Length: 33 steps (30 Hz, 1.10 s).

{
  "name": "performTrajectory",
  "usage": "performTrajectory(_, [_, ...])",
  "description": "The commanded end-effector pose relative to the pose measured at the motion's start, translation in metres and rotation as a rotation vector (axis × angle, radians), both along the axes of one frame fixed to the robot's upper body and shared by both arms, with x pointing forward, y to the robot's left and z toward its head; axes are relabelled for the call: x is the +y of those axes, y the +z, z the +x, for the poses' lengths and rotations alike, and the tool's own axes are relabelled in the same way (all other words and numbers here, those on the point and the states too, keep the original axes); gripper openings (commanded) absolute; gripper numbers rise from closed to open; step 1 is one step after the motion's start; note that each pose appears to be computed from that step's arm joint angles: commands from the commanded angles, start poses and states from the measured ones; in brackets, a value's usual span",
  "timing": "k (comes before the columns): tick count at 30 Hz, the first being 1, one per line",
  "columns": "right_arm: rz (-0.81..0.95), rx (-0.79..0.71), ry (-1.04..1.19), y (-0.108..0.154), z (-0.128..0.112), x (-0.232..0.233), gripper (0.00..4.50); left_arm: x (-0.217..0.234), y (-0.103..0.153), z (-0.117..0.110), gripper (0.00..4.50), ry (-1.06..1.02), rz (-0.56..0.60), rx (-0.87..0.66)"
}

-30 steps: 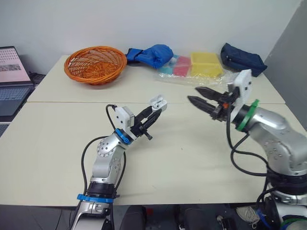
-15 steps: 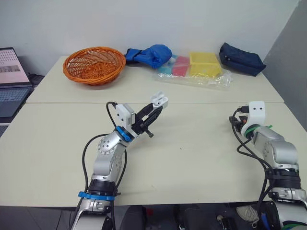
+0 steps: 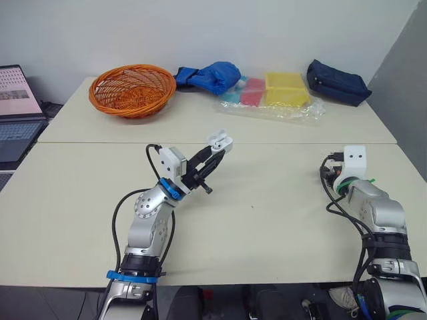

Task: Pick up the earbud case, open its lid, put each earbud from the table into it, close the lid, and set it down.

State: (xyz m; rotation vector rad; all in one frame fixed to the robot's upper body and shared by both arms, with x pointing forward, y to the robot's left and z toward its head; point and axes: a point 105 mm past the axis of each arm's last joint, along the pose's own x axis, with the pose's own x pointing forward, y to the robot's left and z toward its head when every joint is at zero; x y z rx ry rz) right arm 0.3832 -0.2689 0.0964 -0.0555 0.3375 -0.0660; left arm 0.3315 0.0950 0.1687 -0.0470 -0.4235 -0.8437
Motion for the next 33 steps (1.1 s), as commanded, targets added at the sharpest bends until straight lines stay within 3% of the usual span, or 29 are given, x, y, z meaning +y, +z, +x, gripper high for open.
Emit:
performTrajectory(1, [-0.037,-0.089,-0.017,0.025,0.001,-0.010,2.05,0.001,0.014,-0.003,0.77,0.001,-0.005,-0.052])
performTrajectory(10, [-0.010,-0.064,-0.073,0.016,-0.003,-0.019,2.05,-0.004,0.015,-0.003,0.77,-0.013,-0.007,-0.052])
performTrajectory(19, [0.052,-0.007,-0.072,0.001,0.014,-0.016,2.05,-0.002,0.012,-0.001,0.77,-0.018,-0.002,-0.050])
performTrajectory(26, [0.069,0.045,-0.093,-0.013,0.012,-0.017,2.05,0.001,0.009,-0.002,0.77,-0.011,0.000,-0.046])
performTrajectory(31, [0.058,0.062,-0.075,-0.018,0.008,-0.013,0.49,0.001,0.009,-0.002,0.77,-0.006,0.000,-0.046])
performTrajectory(33, [0.060,0.064,-0.064,-0.019,0.007,-0.010,0.42,0.001,0.009,-0.002,0.77,-0.006,-0.001,-0.047])
